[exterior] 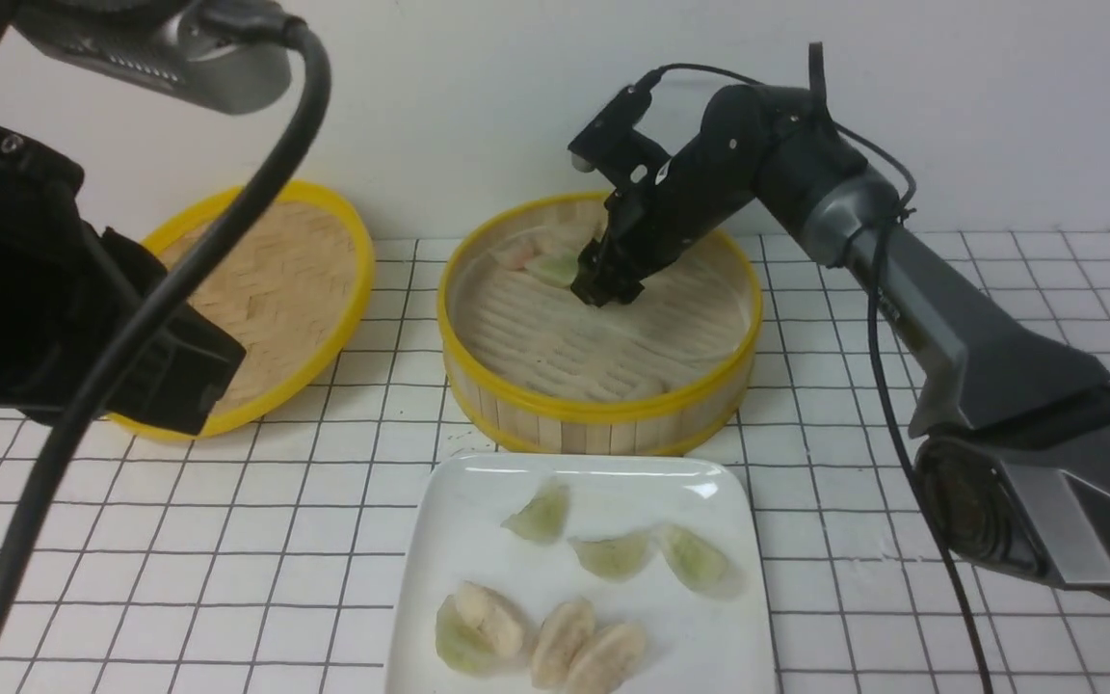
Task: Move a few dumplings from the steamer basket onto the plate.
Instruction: Use the right arm to grab a dumpling from inside the steamer
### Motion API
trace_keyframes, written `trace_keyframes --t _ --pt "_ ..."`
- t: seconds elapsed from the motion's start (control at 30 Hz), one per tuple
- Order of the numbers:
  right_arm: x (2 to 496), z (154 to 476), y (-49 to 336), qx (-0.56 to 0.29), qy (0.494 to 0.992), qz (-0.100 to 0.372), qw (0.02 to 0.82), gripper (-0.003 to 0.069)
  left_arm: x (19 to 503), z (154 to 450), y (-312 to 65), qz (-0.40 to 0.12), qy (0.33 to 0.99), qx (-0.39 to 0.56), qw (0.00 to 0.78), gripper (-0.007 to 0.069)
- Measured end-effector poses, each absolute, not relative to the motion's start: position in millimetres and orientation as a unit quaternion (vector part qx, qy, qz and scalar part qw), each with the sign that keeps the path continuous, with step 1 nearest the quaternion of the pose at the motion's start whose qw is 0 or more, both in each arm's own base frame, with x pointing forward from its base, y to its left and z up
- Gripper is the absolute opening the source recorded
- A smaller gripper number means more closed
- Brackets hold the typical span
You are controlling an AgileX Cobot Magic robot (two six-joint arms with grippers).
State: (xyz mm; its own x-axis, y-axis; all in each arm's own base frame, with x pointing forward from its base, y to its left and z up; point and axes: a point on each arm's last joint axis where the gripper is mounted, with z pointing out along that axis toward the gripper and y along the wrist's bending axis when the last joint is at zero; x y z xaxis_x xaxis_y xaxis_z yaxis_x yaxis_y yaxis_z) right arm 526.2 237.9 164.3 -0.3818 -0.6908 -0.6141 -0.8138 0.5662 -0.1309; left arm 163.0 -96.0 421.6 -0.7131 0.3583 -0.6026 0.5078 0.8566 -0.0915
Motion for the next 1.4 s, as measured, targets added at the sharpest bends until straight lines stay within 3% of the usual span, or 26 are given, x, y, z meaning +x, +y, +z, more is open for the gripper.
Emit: trace_keyframes --t 0.2,0.3,0.43,0.47,0.5,0.57,0.67,0.87,1.17,1.23,1.4 --pt "528 159 239 -0.477 0.812 0.088 0.326 0.0433 164 421 -95 -0.119 0.918 0.236 0.297 -0.0006" --pt "529 157 238 -0.472 0.814 0.084 0.327 0.0390 164 421 -95 -0.119 0.918 0.236 0.297 -0.0006" --pt "530 155 232 -0.445 0.837 0.063 0.312 0.0195 164 421 -95 -0.119 0.918 0.236 0.297 -0.0006" --pt "529 158 230 -0.440 0.844 0.060 0.301 0.0109 164 421 -95 -0.119 0.918 0.236 0.297 -0.0006" --pt "529 158 230 -0.440 0.844 0.058 0.301 0.0109 164 421 -95 -0.119 0.918 0.236 0.297 -0.0006" --pt "526 163 227 -0.432 0.853 0.055 0.287 0.0017 164 421 -95 -0.118 0.918 0.236 0.297 -0.0006" --pt "524 177 227 -0.405 0.864 0.061 0.293 -0.0008 164 420 -95 -0.118 0.919 0.235 0.295 -0.0006" --pt "519 222 224 -0.361 0.869 0.072 0.329 -0.0015 163 420 -94 -0.118 0.918 0.235 0.296 -0.0006" --pt "524 202 227 -0.385 0.861 0.065 0.325 -0.0001 163 421 -91 -0.100 0.918 0.235 0.303 -0.0006" --pt "528 190 229 -0.399 0.851 0.063 0.336 0.0039 163 421 -90 -0.096 0.918 0.235 0.304 -0.0006" --pt "532 170 235 -0.438 0.828 0.069 0.344 0.0222 164 421 -90 -0.095 0.918 0.235 0.304 -0.0006"
